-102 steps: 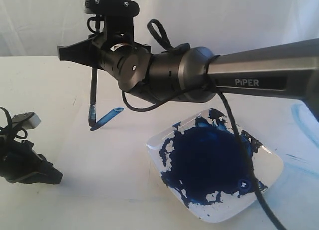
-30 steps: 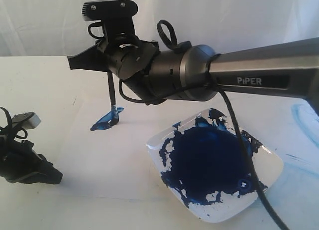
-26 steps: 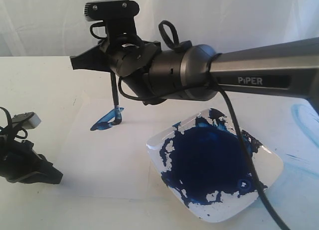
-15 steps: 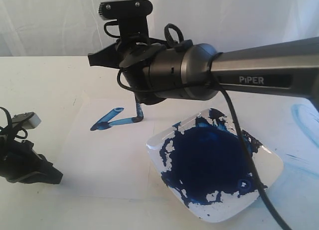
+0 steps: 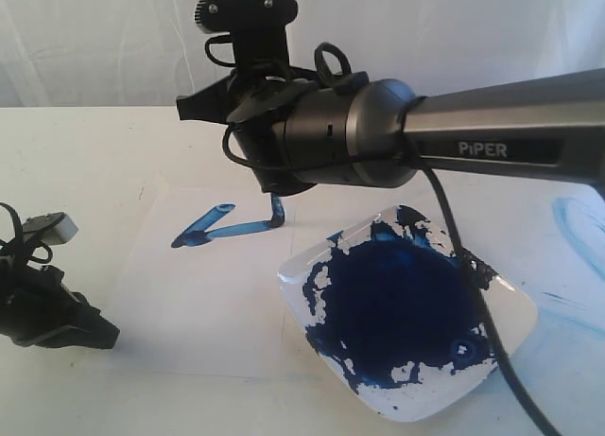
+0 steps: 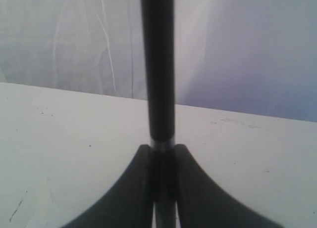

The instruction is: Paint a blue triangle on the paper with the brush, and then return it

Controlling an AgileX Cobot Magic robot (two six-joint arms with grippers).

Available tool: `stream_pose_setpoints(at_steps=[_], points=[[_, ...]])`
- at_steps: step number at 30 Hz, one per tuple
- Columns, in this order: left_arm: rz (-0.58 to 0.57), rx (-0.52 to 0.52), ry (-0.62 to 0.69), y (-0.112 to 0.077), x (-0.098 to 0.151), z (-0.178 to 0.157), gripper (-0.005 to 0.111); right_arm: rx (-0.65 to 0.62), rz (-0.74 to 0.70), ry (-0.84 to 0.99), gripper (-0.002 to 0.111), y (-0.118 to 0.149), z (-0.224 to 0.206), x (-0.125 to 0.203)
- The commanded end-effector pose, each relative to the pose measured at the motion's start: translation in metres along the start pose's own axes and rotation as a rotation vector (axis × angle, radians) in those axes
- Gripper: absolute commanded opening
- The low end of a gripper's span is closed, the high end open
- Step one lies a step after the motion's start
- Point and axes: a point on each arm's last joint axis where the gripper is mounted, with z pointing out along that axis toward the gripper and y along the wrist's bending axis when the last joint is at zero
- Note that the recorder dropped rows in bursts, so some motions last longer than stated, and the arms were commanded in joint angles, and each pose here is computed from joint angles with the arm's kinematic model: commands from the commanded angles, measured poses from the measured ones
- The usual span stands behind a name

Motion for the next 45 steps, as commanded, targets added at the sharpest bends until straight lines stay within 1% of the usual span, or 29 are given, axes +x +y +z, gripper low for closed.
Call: stream_pose_setpoints(at_steps=[1,5,9,16,20,26,30,33,38,40,41,42,45], points=[[-0.006,0.024,-0.006,-0.004,-0.001,0.0,0.0,-0.027,0.012,-0.085,0.0,-0.002,-0.01,-0.021],[-0.007,0.025,-0.007,-0.004,-0.001,0.0,0.0,-0.1,0.058,-0.135,0.0,0.003,-0.013,-0.029],[-0.007,0.025,-0.007,-0.004,-0.001,0.0,0.0,-0.178,0.058,-0.155,0.0,0.01,-0.015,-0.031],[-0.008,0.027,-0.007,-0.004,-0.001,0.0,0.0,-0.229,0.043,-0.216,0.0,0.014,-0.016,-0.035],[-0.008,0.027,-0.007,-0.004,-0.001,0.0,0.0,-0.269,0.001,-0.247,0.0,0.02,-0.013,-0.032],[-0.008,0.027,-0.007,-0.004,-0.001,0.0,0.0,-0.305,-0.012,-0.185,0.0,0.027,-0.003,-0.014],[-0.008,0.027,-0.007,-0.004,-0.001,0.0,0.0,-0.317,0.006,-0.133,0.0,0.017,0.005,-0.011],[-0.008,0.027,-0.007,-0.004,-0.001,0.0,0.0,-0.316,0.005,-0.138,0.0,0.001,0.007,-0.022],[-0.008,0.027,-0.007,-0.004,-0.001,0.0,0.0,-0.374,0.018,-0.133,0.0,-0.021,0.009,-0.037],[-0.008,0.027,-0.007,-0.004,-0.001,0.0,0.0,-0.409,0.07,-0.129,0.0,-0.032,0.013,-0.04],[-0.008,0.027,-0.007,-0.004,-0.001,0.0,0.0,-0.426,0.12,-0.142,0.0,-0.037,0.015,-0.042],[-0.008,0.027,-0.007,-0.004,-0.001,0.0,0.0,-0.445,0.172,-0.157,0.0,-0.038,0.015,-0.044],[-0.008,0.025,-0.008,-0.004,-0.002,0.0,0.0,-0.462,0.154,-0.185,0.0,-0.031,0.017,-0.041]])
